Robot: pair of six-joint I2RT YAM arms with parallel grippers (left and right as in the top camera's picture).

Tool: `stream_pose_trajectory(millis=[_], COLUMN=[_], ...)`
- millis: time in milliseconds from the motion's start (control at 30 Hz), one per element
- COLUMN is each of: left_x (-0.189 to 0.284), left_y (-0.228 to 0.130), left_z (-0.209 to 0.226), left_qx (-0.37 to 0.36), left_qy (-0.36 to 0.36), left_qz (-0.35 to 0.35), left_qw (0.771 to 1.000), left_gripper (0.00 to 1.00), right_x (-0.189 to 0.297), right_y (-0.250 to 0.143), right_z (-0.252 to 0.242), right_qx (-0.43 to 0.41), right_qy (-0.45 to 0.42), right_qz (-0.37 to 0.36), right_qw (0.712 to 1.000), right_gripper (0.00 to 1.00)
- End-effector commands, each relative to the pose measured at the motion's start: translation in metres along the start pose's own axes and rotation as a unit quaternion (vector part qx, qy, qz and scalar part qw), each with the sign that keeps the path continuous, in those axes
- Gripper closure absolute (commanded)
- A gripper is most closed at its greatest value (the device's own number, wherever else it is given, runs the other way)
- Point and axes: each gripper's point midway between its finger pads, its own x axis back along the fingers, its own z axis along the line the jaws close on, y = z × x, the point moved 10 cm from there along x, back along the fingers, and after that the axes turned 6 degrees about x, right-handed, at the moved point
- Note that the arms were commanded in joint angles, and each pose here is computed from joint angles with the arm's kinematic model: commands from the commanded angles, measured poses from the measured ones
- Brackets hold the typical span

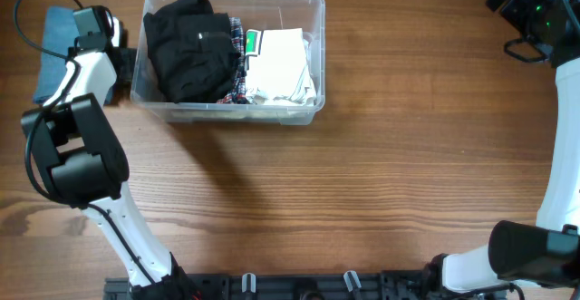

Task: Pack container
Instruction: 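Move the left gripper to the folded blue towel, then grasp the blue towel with the left gripper and lift it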

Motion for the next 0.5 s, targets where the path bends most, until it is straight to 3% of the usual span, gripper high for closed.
stream_pose_trajectory(millis=[0,267,333,400,467], left_x=[-0.01,-0.04,-0.044,-0.046,-0.047], left_y=[-0.003,-0.021,-0.023,-0.024,-0.024], left_z=[-0.004,0.015,0.026,0.036,0.041], left_qx=[-0.027,-0.019,-0.008,0.001,0.005], left_qy=[-0.006,0.014,0.02,0.037,0.046], left_qz=[-0.002,0.022,0.024,0.023,0.021], left_qw=[1.0,0.999,0.999,0.999,0.999], left_gripper=[0.0,0.01,0.07,0.28,0.65], right_x=[-0.002,-0.002,-0.002,-0.002,-0.002], right_y=[0.0,0.0,0.0,0.0,0.0], right_z=[-0.001,-0.001,-0.001,-0.001,-0.001], right_qx=[-0.006,-0.006,-0.006,-0.006,-0.006], right_qy=[-0.006,-0.006,-0.006,-0.006,-0.006], right_qz=[-0.001,-0.001,-0.001,-0.001,-0.001], right_qw=[1.0,1.0,1.0,1.0,1.0], right_gripper=[0.0,0.0,0.0,0.0,0.0])
